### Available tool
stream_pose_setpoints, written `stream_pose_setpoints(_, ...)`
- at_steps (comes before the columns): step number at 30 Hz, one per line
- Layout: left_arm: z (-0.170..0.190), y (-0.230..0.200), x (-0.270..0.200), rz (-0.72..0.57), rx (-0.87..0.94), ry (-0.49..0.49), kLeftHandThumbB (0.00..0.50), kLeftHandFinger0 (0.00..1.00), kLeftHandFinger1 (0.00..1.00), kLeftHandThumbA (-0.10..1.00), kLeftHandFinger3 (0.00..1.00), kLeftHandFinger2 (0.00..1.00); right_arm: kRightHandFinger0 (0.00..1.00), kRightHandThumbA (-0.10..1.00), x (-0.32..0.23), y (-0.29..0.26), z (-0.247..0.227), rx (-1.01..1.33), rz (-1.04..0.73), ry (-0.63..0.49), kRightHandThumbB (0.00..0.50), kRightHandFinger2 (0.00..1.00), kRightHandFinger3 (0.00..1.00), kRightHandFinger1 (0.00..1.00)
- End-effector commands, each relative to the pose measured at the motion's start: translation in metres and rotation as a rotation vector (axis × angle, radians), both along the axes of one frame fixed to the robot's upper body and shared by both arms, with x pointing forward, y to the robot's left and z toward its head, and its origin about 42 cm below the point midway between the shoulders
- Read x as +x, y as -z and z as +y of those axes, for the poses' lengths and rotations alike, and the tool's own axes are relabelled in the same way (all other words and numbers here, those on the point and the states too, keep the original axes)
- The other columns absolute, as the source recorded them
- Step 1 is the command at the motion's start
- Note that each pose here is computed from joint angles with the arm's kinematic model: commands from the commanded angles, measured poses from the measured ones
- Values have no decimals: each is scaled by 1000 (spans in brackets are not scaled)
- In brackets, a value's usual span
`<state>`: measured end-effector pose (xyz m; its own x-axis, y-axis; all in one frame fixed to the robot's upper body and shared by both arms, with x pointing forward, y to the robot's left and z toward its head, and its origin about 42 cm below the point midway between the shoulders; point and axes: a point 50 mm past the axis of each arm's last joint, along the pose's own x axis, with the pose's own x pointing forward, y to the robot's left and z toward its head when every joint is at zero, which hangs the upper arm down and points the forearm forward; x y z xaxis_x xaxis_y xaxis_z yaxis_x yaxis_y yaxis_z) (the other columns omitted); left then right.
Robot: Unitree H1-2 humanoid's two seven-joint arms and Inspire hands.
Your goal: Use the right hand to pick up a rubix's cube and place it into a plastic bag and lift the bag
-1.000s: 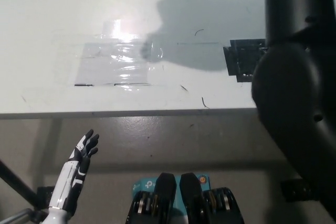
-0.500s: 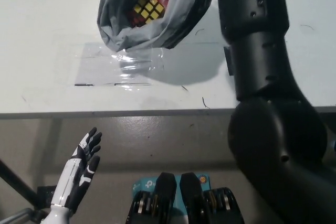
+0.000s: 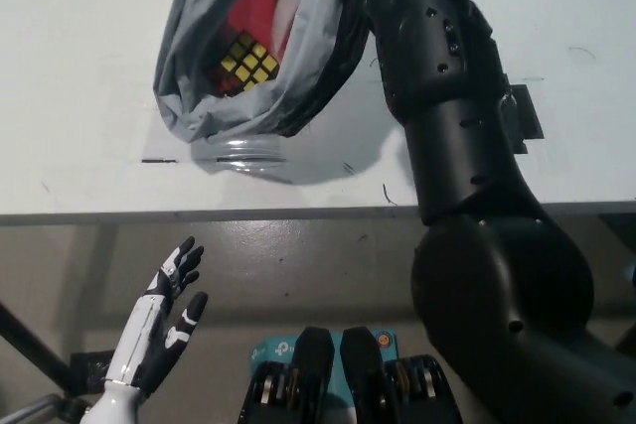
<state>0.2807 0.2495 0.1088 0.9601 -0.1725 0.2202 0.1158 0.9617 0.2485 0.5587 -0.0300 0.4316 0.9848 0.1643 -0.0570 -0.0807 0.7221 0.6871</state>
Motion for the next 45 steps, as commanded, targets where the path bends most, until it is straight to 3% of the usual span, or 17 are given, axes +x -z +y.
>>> stream_pose_setpoints(1, 0, -10, 4, -23, 13, 9, 168, 1000, 1000, 830, 1000, 1000, 0, -100, 7, -15, -13, 106, -48, 85, 87, 872, 975, 336)
stream_pose_setpoints(2, 0, -11, 4, -30, 24, 8, 163, 1000, 1000, 829, 1000, 1000, 0, -100, 11, -8, -17, 116, -28, 98, 78, 886, 638, 343)
stream_pose_setpoints(3, 0, -11, 4, -32, 27, 7, 163, 1000, 1000, 829, 1000, 1000, 0, -100, 12, -5, -19, 121, -21, 103, 78, 886, 638, 343)
stream_pose_setpoints(4, 0, -11, 5, -33, 26, 7, 159, 1000, 1000, 817, 1000, 1000, 0, -100, 15, 0, -23, 130, -5, 111, 82, 880, 882, 344)
stream_pose_setpoints(8, 1, -13, 6, -35, 33, 8, 150, 1000, 1000, 805, 1000, 1000, 0, -100, 21, 17, -39, 138, 26, 138, 73, 840, 875, 314)
stream_pose_setpoints(9, 1, -14, 7, -34, 35, 7, 151, 1000, 1000, 804, 1000, 1000, 0, -100, 23, 23, -44, 136, 39, 154, 76, 791, 711, 310)
stream_pose_setpoints(10, 2, -14, 7, -35, 35, 6, 152, 1000, 1000, 804, 1000, 1000, 0, -100, 24, 25, -46, 134, 44, 160, 77, 788, 739, 323)
stream_pose_setpoints(11, 2, -14, 8, -36, 37, 5, 160, 1000, 1000, 806, 1000, 1000, 0, -100, 26, 31, -50, 133, 74, 176, 77, 780, 1000, 312)
stream_pose_setpoints(18, 0, -14, 7, -34, 48, 10, 166, 1000, 1000, 829, 1000, 1000, 0, -100, 28, 79, -68, 60, 161, 253, 61, 839, 961, 256)
stream_pose_setpoints(19, 0, -14, 7, -34, 48, 11, 161, 1000, 1000, 828, 1000, 1000, 0, -100, 27, 84, -70, -53, 142, 303, 111, 828, 521, 265)
stream_pose_setpoints(21, 1, -16, 7, -36, 48, 12, 160, 1000, 1000, 826, 1000, 1000, 0, -100, 25, 91, -73, -257, 91, 387, 141, 660, 408, 159)
stream_pose_setpoints(22, 1, -16, 8, -34, 45, 12, 172, 1000, 1000, 824, 1000, 1000, 18, -100, 25, 92, -74, -340, 81, 423, 179, 639, 625, 188)
stream_pose_setpoints(24, 1, -17, 9, -35, 41, 15, 175, 1000, 1000, 824, 1000, 1000, 542, 42, 25, 88, -73, -451, 45, 431, 199, 1000, 1000, 783)
stream_pose_setpoints(25, 1, -17, 9, -33, 41, 15, 179, 1000, 1000, 825, 1000, 1000, 761, 123, 25, 86, -73, -527, 7, 421, 228, 1000, 1000, 1000)
stream_pose_setpoints(26, 1, -17, 9, -33, 41, 15, 177, 1000, 1000, 824, 1000, 1000, 1000, 261, 25, 85, -74, -590, -18, 418, 252, 1000, 1000, 1000)
stream_pose_setpoints(31, 1, -17, 9, -40, 50, 13, 172, 1000, 1000, 824, 1000, 1000, 1000, 564, 24, 66, -67, -942, -136, 436, 384, 1000, 1000, 1000)
stream_pose_setpoints(45, 0, -18, 11, -38, 45, 17, 179, 1000, 1000, 820, 1000, 1000, 1000, 566, 7, 15, -73, -1062, -331, 479, 500, 1000, 1000, 1000)
